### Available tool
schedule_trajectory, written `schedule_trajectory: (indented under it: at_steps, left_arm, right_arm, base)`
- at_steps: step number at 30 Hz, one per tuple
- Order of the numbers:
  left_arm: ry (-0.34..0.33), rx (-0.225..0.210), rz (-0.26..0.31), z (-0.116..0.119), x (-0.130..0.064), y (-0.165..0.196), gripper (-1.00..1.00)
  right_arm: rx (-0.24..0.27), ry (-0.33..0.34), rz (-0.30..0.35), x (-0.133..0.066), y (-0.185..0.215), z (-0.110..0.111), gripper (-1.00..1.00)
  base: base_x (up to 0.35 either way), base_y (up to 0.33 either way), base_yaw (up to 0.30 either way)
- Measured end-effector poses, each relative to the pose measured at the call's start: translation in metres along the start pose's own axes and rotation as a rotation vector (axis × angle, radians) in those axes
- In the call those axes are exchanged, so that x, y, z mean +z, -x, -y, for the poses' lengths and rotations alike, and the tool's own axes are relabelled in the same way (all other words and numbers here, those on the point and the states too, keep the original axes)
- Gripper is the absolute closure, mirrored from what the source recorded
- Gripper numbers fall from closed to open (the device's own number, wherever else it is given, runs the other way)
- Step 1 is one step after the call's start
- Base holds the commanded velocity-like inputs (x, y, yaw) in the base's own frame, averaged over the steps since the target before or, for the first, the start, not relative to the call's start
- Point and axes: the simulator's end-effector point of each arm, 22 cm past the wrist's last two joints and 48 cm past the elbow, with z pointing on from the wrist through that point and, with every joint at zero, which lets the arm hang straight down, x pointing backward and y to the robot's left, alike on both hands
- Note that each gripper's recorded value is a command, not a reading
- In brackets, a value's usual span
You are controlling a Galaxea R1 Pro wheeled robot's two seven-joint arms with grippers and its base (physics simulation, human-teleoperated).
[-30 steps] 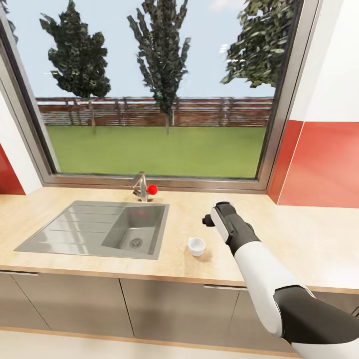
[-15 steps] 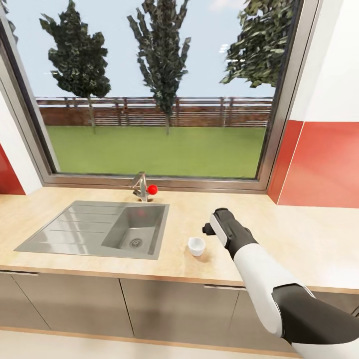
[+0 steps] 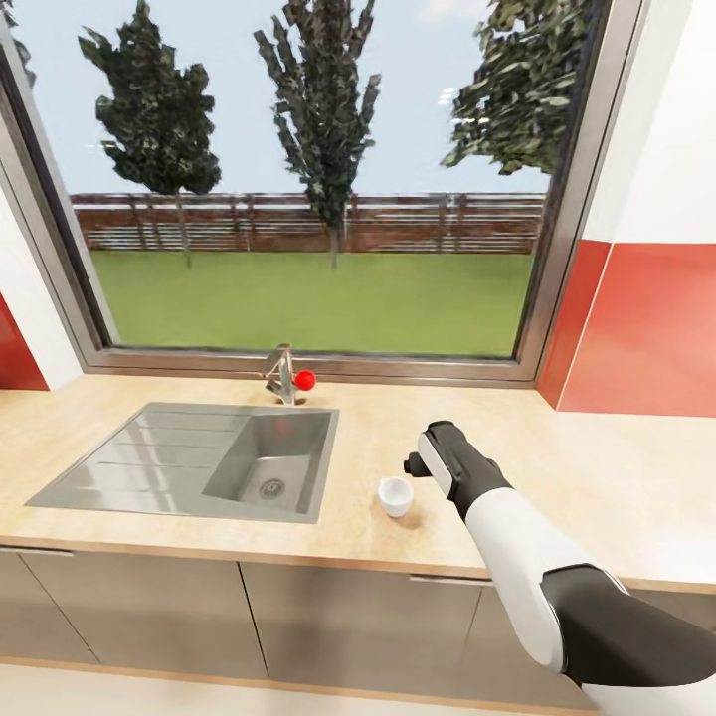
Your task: Set up a coffee station on the kitchen countertop: keep the coffee maker on the countertop, move the bottle of coffee from the kitchen shelf to the counter next to the coffee maker, place a paper coffee filter on top of the coffee maker, put the saucer next to the coffee maker with the coffee cup on the saucer, and place the electric kettle next to the coffee maker.
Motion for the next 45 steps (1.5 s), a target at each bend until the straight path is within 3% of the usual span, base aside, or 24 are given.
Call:
schedule_trajectory:
  at_steps: [34,45]
  left_arm:
    - [-0.002,0.0,-0.006,0.001,0.0,-0.003,-1.0]
    - [-0.002,0.0,-0.005,0.001,0.0,-0.003,-1.0]
  right_arm:
    - [-0.013,-0.003,-0.059,0.012,-0.025,-0.001,-1.0]
    - [-0.006,-0.006,-0.048,0.018,-0.027,-0.002,-1.0]
  base:
    - [0.013,0.021,0.0]
    - [0.004,0.002,0.0]
